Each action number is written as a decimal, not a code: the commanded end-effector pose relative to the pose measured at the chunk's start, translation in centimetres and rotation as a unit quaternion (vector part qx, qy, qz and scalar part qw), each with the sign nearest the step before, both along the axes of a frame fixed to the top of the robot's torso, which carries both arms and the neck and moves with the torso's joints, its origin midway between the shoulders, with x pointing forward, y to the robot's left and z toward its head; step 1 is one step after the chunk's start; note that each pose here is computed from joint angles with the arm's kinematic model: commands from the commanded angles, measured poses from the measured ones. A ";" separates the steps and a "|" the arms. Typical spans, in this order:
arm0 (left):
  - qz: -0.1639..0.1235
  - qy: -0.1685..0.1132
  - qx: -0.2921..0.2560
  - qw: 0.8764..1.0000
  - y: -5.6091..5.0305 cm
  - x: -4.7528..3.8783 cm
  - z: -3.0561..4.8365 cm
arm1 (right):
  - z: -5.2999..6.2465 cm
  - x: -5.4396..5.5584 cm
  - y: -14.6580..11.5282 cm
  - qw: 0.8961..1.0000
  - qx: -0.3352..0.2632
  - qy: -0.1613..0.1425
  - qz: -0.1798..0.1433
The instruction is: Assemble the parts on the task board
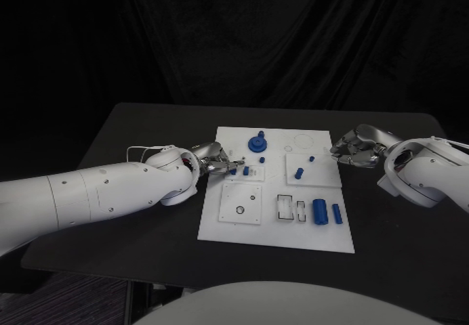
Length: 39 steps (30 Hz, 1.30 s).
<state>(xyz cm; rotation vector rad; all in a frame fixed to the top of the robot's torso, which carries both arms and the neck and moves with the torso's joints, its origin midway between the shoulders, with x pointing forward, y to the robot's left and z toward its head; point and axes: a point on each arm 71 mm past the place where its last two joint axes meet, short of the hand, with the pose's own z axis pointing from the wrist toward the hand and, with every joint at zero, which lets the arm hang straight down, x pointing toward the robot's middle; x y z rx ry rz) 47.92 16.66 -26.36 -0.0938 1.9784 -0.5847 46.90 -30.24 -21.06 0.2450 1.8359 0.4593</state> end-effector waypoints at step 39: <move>-0.034 -0.019 -0.024 0.999 -0.3 -0.01 0.25 | -0.3 0.0 0.0 1.000 -0.002 0.008 -0.003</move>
